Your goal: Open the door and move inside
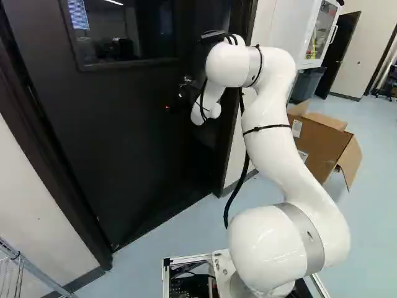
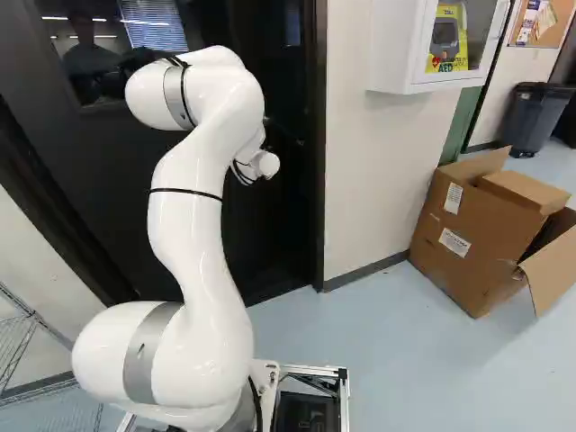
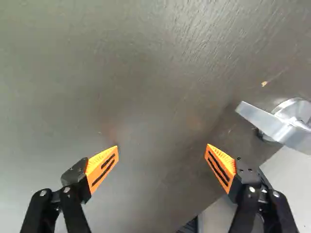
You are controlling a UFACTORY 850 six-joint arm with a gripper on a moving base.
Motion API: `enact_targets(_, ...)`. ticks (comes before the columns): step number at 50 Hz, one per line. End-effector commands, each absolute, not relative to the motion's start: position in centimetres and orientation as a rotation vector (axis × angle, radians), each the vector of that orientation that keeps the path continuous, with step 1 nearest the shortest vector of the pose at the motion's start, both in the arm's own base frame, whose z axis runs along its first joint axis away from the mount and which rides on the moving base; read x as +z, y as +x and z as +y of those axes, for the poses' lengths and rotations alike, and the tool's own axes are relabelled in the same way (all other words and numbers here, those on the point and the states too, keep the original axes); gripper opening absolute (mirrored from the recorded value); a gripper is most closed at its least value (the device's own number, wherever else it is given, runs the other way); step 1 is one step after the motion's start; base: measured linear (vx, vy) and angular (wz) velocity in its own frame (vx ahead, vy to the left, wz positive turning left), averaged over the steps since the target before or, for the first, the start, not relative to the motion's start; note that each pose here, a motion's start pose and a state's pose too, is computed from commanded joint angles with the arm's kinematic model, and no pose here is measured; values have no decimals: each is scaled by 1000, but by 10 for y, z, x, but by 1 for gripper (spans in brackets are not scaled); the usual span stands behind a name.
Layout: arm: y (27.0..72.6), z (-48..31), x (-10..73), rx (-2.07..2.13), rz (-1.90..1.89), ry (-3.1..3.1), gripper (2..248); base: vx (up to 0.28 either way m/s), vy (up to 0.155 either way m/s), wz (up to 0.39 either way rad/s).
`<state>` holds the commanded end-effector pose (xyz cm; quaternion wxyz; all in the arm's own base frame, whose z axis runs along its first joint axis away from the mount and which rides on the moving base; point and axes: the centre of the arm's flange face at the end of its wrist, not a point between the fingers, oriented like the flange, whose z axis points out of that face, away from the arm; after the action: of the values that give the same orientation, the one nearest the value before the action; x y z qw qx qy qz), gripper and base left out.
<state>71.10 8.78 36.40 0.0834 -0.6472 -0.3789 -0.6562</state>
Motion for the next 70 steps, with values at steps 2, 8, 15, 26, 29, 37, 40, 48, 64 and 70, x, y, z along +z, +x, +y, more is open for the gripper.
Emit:
enact_targets(2, 710, 88, 364, -1957, -1131, -1933, 247, 0, 0, 0)
enact_targets(8, 704, 88, 366, -1950, -1128, -1938, 247, 0, 0, 0)
enact_targets(15, 692, 88, 368, -1939, -1115, -1952, 247, 0, 0, 0)
enact_targets(26, 672, 86, 373, -1925, -1079, -1980, 247, 0, 0, 0)
enact_targets(29, 667, 86, 374, -1922, -1066, -1989, 247, 0, 0, 0)
enact_targets(37, 652, 84, 377, -1917, -1029, -2013, 247, 0, 0, 0)
enact_targets(40, 646, 84, 378, -1915, -1015, -2022, 247, 0, 0, 0)
enact_targets(48, 632, 82, 381, -1910, -976, -2048, 247, 0, 0, 0)
enact_targets(64, 602, 78, 386, -1894, -896, -2111, 247, 0, 0, 0)
enact_targets(70, 591, 76, 388, -1886, -863, -2139, 247, 0, 0, 0)
